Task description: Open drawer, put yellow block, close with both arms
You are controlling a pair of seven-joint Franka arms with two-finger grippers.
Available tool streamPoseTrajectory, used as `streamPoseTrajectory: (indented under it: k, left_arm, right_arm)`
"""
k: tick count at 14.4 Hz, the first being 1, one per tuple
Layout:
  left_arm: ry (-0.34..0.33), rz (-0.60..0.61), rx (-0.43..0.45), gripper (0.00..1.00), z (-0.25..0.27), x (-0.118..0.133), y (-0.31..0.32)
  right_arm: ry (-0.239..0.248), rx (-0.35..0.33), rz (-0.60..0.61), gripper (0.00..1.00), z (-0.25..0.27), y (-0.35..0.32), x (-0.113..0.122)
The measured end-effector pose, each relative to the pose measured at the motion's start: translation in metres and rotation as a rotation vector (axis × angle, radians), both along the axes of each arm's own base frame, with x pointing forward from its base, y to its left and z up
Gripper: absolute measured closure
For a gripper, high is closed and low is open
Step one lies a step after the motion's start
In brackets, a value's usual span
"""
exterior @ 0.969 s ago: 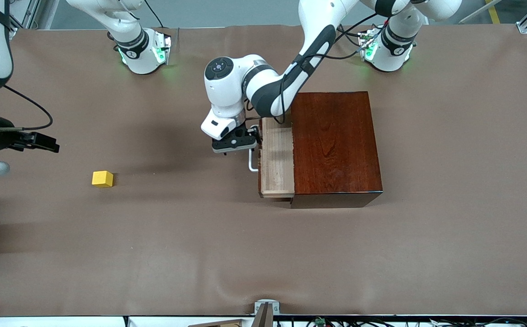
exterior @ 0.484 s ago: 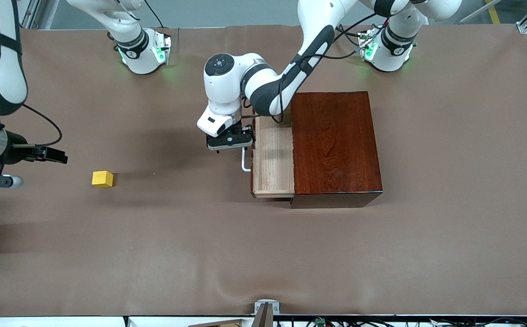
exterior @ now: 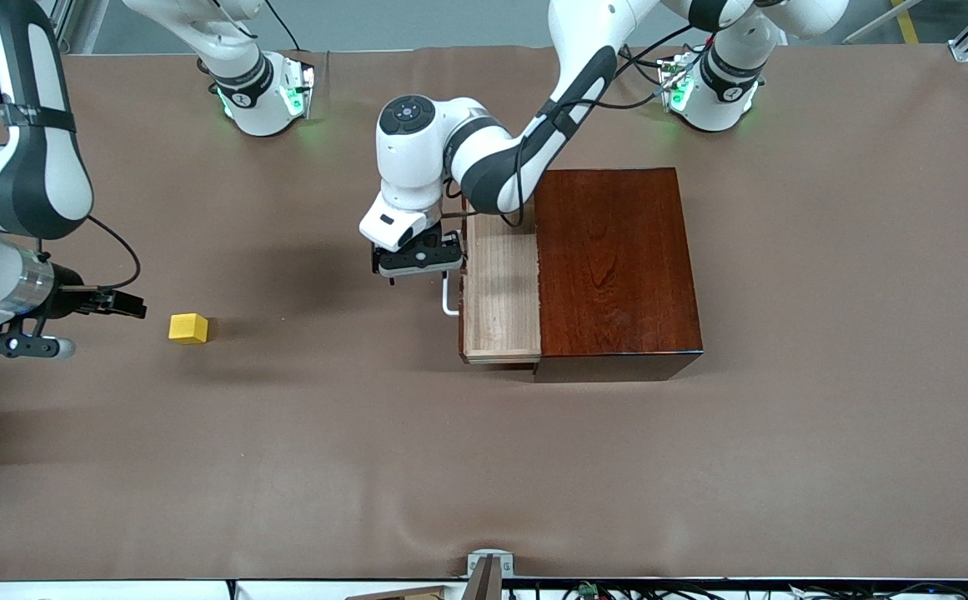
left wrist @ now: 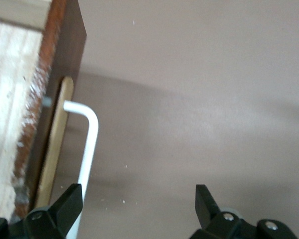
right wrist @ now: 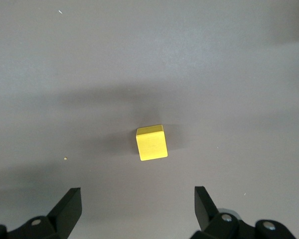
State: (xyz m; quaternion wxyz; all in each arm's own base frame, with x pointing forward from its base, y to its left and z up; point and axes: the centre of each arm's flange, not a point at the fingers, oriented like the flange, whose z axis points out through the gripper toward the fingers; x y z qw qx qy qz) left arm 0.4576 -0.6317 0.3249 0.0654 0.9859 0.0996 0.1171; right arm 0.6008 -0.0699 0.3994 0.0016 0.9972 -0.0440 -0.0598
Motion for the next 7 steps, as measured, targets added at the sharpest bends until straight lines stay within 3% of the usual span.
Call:
streamPoseTrajectory:
  k: [3,7]
  left_arm:
    - [-0.032,0.027,0.013,0.0,0.042,0.021,0.018]
    - [-0.052,-0.025,0.06,0.0,0.148,0.053,0.081]
  right_arm:
    - [0.007,0.0,0.0,0.0,-0.01,0.0,0.002]
    - [0.026,0.002,0.001,0.0,-0.028,0.0,0.005]
